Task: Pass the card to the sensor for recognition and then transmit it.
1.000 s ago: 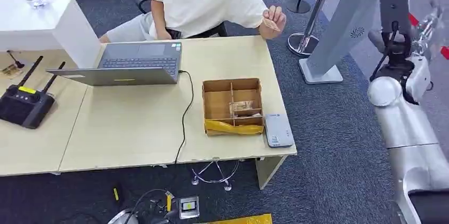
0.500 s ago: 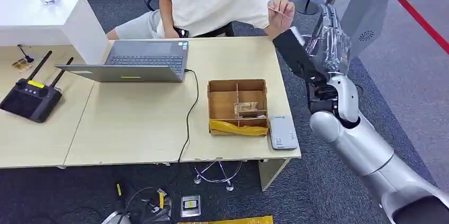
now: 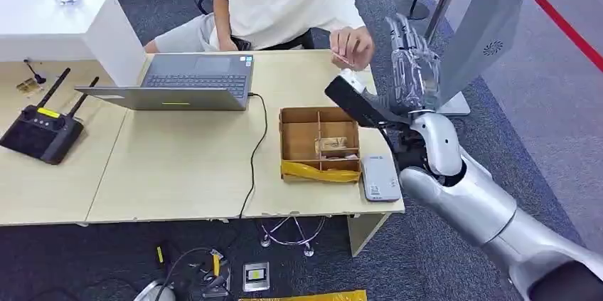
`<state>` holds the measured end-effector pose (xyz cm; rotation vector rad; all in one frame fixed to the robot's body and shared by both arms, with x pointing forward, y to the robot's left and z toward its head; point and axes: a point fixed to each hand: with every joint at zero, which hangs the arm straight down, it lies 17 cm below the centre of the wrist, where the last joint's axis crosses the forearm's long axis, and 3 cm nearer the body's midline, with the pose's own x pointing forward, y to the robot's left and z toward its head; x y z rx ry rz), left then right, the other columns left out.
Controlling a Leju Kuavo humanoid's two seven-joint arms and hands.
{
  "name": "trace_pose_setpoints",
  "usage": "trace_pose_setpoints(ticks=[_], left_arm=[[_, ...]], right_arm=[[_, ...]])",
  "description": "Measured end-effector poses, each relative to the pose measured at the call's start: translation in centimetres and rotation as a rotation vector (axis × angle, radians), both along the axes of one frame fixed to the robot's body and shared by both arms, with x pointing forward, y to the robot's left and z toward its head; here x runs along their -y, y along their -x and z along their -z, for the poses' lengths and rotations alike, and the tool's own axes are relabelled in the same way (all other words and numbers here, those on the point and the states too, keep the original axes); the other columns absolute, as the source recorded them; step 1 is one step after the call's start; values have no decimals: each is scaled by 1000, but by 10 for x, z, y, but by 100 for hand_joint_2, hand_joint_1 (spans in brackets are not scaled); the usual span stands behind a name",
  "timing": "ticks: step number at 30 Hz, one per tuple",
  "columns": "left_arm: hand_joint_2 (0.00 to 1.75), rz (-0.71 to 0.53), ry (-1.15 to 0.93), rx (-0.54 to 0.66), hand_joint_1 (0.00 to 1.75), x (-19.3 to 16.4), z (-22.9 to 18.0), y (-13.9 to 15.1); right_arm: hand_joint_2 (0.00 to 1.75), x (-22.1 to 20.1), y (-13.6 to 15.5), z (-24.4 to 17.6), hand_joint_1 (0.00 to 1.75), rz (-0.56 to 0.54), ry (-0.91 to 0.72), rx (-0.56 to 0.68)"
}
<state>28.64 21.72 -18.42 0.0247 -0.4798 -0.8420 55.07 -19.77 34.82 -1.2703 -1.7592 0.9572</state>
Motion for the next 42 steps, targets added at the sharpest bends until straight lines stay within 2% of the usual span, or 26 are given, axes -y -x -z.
trace_pose_setpoints(ticks=[11, 12, 16, 17, 18, 19, 42], left_arm=[[0, -27, 7, 15, 0, -4, -3, -8], [0, -30, 6, 16, 0, -5, -4, -9], [0, -28, -2, 22, 0, -8, -4, -10], [0, -28, -3, 23, 0, -8, -4, -11], [0, -28, -4, 23, 0, -8, -4, -11], [0, -28, -5, 24, 0, -9, -4, -11], [0, -24, -15, 34, 0, -10, -5, -14]], right_arm=[[175, -30, -17, 33, 0, -39, 94, -61], [175, -32, -17, 35, 16, -42, 98, -66], [175, -35, -20, 45, 16, -42, 110, -89], [175, -36, -21, 47, 147, -42, 110, -95], [175, -37, -21, 50, 155, -44, 112, -100], [175, -38, -21, 52, 175, -44, 116, -103], [175, -33, -25, 66, 175, -31, 122, -135]])
